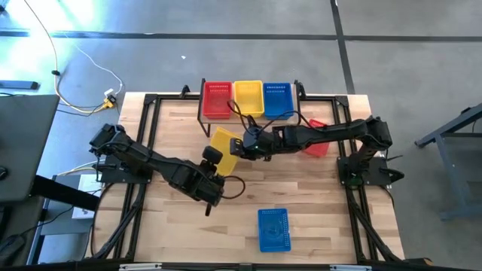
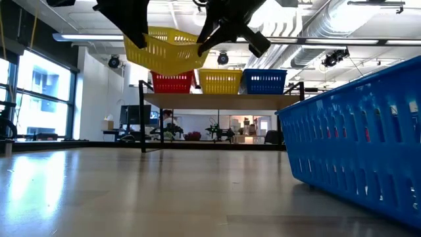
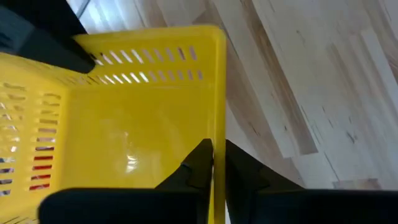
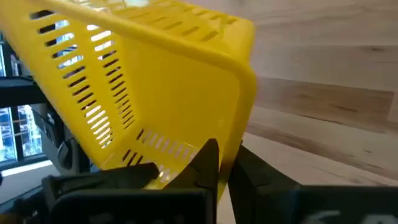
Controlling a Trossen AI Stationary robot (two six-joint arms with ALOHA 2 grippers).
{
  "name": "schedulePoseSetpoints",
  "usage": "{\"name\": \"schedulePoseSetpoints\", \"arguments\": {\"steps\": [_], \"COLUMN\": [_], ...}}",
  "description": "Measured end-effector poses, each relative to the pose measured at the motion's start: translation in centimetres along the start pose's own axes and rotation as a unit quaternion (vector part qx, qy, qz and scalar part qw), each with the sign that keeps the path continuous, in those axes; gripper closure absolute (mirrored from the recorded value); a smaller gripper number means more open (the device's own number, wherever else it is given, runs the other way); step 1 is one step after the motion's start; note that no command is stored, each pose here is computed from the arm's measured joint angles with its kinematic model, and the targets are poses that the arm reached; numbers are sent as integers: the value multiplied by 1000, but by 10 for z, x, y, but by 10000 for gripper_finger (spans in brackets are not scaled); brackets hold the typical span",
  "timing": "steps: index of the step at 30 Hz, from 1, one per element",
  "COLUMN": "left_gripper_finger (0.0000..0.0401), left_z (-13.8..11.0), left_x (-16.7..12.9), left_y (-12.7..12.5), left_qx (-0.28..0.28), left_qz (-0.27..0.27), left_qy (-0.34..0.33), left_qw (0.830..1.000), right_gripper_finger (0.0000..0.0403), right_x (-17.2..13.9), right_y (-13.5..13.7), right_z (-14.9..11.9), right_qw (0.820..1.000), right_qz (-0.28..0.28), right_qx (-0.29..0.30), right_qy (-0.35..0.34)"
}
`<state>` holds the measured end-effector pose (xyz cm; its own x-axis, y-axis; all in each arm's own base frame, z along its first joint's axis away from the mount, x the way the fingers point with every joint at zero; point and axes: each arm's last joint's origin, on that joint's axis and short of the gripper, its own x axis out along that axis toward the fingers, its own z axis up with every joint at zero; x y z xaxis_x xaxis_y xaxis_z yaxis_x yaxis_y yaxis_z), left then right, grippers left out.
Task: Stack baskets on shelf by color
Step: Stack the yellow bin on top of the yellow bin on the shelf
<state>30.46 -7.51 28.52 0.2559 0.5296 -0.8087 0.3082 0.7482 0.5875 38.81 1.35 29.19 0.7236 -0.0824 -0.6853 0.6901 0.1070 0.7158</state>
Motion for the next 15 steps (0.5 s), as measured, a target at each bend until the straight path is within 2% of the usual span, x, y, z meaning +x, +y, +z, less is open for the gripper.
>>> {"name": "schedulePoseSetpoints", "arguments": {"steps": [3,8,15], "left_gripper_finger": [369,348,302], "left_z": [1,2,2], "left_x": [2,2,2], "left_y": [2,1,0], "left_qx": [-12,3,3], "left_qz": [-2,-18,-44], "left_qy": [-6,-10,-14], "left_qw": [1000,1000,999], "right_gripper_finger": [397,400,402], "right_x": [0,0,0], "right_y": [-1,0,-3], "right_z": [-1,-1,0], "right_qw": [1000,1000,999], "right_qz": [-5,-1,-16], "right_qx": [-9,-19,-34], "right_qy": [1,-3,-24]}}
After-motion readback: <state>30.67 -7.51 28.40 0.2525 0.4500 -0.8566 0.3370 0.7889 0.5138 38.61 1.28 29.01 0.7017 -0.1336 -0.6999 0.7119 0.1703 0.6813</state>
